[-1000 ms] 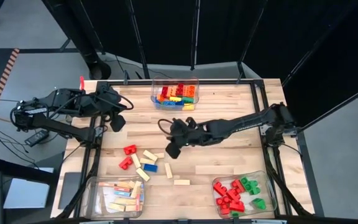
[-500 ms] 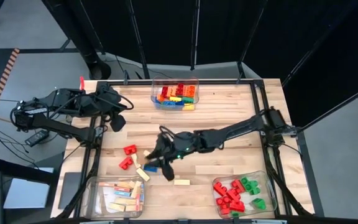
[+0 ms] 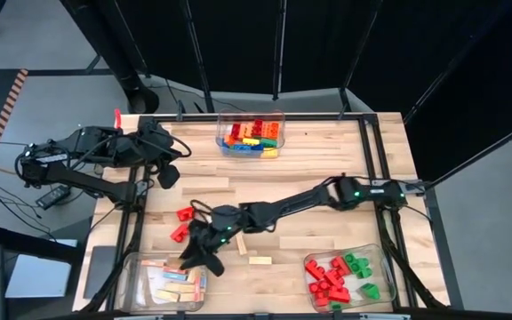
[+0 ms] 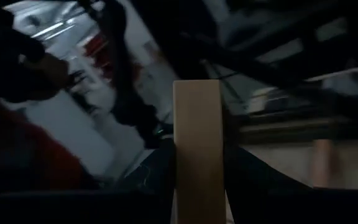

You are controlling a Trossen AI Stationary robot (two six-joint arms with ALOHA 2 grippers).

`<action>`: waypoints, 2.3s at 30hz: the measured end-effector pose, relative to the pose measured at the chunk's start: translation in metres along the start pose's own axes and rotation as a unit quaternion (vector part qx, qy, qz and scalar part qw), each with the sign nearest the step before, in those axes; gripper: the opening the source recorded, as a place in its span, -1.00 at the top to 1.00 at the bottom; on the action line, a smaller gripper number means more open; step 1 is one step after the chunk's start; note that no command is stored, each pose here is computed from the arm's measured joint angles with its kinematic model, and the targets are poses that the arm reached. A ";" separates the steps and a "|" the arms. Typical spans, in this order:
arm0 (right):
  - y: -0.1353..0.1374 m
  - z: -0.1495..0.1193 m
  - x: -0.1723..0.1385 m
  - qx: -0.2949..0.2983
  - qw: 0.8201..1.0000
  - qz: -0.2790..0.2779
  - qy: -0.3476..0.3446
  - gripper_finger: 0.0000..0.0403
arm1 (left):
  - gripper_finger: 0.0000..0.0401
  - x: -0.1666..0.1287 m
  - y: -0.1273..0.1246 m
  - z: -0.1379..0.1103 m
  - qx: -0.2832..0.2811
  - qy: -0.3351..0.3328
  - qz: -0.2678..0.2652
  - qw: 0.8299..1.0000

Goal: Sort blocks by size
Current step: Put the white block into the bottom left transparent bin

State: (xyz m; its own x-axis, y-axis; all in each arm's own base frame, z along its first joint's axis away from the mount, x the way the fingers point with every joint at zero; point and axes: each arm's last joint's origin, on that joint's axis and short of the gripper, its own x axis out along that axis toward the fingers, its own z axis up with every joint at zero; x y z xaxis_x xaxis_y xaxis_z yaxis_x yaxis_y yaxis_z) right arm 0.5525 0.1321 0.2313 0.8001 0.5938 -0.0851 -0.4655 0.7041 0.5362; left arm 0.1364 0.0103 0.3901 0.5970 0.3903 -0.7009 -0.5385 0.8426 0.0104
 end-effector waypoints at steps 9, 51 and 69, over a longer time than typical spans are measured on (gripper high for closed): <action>-0.028 -0.027 0.032 0.079 0.993 0.073 0.051 0.42 | 0.93 0.000 0.000 0.000 0.001 0.001 0.001 1.000; -0.021 0.008 -0.051 -0.027 0.893 -0.384 0.236 0.02 | 0.93 0.000 0.000 0.000 0.002 0.001 0.000 1.000; -0.057 -0.032 -0.043 -0.032 0.880 -0.411 0.237 -0.72 | 0.93 0.000 0.000 0.000 0.001 0.000 0.000 1.000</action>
State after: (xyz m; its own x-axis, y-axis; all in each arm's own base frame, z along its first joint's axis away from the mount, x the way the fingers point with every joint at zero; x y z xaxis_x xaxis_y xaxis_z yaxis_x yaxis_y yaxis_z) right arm 0.5327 0.0784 0.1776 0.6360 -0.0411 -0.7706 0.1640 0.9830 0.0830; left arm 0.1363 0.0103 0.3901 0.5968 0.3906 -0.7009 -0.5371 0.8434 0.0127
